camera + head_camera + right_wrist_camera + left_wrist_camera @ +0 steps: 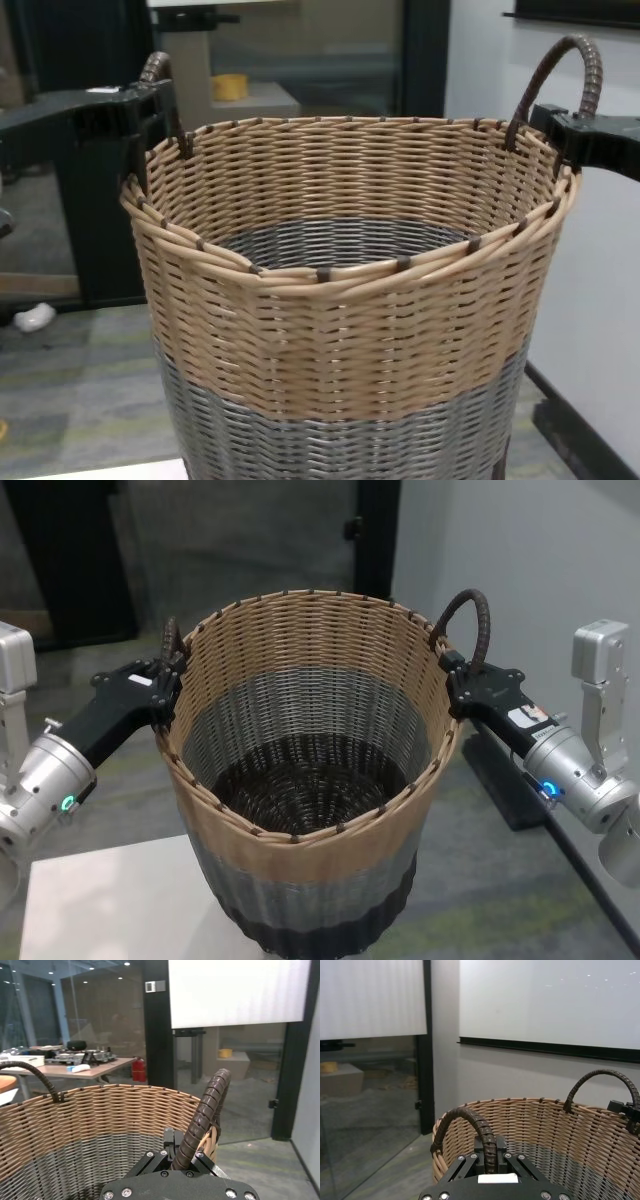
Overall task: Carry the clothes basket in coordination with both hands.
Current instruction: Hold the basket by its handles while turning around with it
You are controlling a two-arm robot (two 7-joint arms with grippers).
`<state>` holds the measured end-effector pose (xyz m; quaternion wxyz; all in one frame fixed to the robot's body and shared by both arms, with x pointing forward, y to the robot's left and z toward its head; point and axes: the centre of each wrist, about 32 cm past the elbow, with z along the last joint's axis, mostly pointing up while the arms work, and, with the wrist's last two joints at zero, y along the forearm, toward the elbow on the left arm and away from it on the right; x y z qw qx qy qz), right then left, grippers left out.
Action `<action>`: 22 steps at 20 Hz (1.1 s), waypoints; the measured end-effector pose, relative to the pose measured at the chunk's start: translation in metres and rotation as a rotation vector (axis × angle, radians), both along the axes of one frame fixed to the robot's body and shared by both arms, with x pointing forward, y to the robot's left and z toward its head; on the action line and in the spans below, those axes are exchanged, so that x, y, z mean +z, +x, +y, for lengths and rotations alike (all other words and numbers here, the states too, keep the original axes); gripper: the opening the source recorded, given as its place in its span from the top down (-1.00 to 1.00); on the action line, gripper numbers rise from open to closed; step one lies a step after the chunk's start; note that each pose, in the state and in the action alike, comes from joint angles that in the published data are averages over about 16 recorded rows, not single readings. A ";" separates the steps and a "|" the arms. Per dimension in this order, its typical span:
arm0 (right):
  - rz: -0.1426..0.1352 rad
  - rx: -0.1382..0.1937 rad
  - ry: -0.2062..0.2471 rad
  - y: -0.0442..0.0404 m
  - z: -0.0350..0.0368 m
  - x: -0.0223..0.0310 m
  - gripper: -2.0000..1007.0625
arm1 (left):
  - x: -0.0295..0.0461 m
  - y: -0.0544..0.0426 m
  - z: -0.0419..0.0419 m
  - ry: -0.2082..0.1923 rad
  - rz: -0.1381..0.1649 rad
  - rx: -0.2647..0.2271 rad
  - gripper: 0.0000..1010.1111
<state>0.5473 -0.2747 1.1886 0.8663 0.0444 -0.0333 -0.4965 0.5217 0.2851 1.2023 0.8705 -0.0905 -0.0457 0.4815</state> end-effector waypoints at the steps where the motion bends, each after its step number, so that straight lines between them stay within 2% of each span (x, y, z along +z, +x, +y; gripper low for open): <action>1: 0.000 0.000 0.000 0.0000 0.0000 0.0000 0.98 | 0.0000 0.0000 0.0000 0.000 0.000 0.000 0.70; 22: 0.000 0.000 0.000 0.0000 0.0000 0.0000 0.98 | 0.0000 0.0000 0.0000 0.000 0.000 0.000 0.70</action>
